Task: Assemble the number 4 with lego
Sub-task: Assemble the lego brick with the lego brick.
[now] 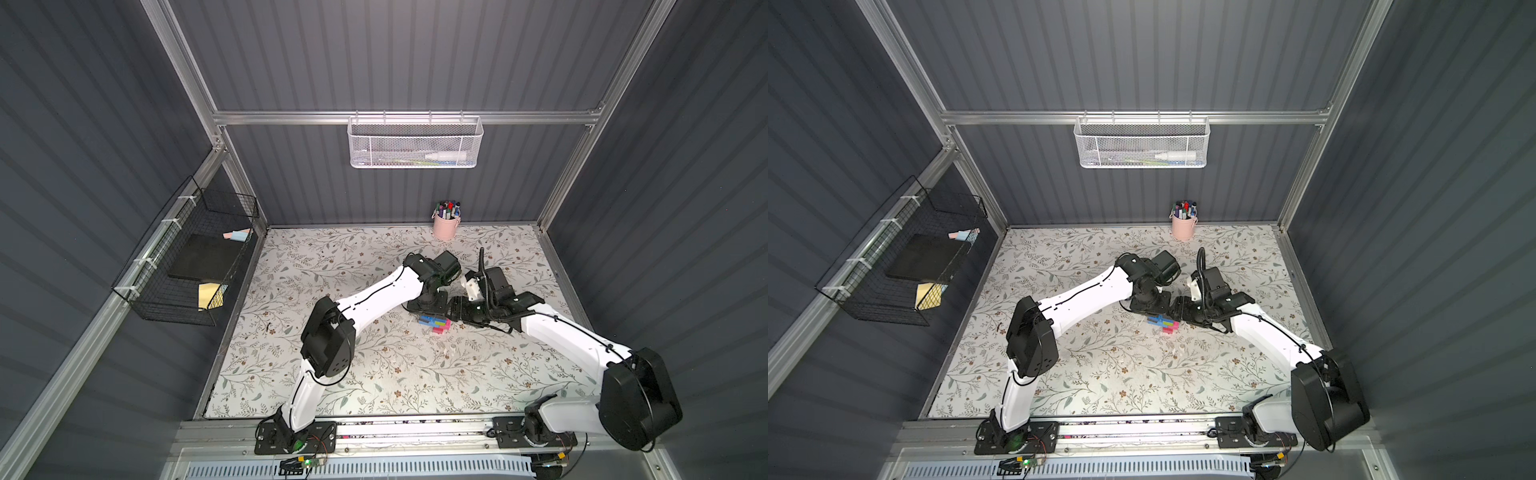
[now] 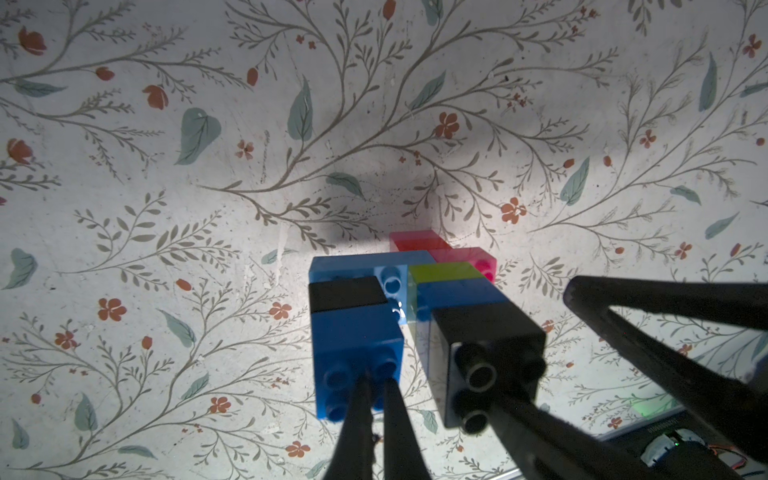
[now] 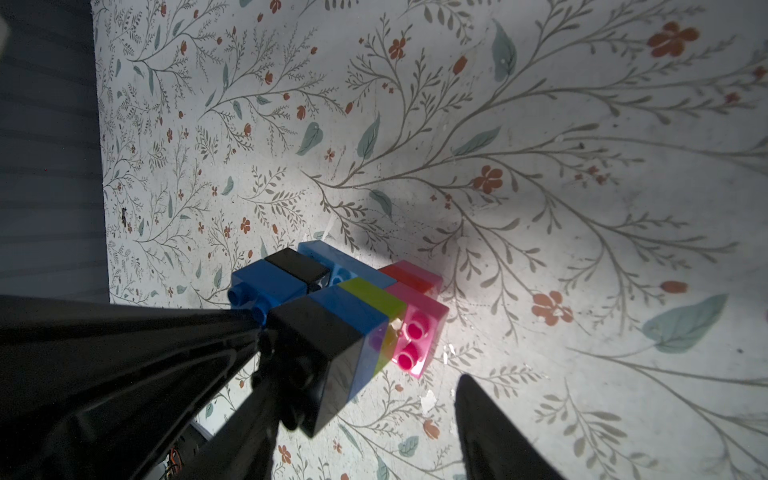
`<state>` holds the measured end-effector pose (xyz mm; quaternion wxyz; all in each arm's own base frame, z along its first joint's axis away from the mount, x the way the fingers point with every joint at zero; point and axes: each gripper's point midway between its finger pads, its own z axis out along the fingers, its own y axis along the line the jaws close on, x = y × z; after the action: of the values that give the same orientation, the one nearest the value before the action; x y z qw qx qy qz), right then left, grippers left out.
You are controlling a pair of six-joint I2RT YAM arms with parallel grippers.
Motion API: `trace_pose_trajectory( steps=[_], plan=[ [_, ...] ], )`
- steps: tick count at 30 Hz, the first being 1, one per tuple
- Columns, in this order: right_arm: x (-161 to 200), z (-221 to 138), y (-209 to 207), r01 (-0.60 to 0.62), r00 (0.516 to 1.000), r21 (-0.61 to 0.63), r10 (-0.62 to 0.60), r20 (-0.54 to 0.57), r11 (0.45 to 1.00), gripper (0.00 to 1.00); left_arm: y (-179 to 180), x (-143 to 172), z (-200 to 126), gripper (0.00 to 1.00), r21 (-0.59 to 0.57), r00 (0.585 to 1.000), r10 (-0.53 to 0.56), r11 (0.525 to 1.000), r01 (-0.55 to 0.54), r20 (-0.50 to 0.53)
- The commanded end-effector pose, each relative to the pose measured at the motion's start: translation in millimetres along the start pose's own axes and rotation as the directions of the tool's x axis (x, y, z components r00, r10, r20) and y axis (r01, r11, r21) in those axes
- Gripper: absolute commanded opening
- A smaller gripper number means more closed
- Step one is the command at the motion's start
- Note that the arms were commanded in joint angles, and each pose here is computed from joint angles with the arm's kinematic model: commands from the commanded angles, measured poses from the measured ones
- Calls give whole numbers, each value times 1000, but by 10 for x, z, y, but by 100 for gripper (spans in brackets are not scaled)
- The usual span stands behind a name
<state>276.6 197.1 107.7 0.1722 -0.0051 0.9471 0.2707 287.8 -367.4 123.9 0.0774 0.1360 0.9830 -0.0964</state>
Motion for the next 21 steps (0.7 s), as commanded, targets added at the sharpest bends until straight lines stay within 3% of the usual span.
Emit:
trace_pose_trajectory(
  steps=[1, 7, 21],
  plan=[
    [620, 112, -637, -29, 976, 254, 82, -203, 967, 66, 298, 61, 140, 6, -100, 998, -30, 995, 25, -51],
    [619, 102, -637, -28, 976, 256, 81, -201, 966, 66, 370, 61, 184, 6, -83, 995, -80, 994, 75, -62],
    [682, 126, -675, -36, 972, 262, 95, -215, 965, 65, 361, 143, 359, 4, -80, 991, -77, 995, 68, -114]
  ],
)
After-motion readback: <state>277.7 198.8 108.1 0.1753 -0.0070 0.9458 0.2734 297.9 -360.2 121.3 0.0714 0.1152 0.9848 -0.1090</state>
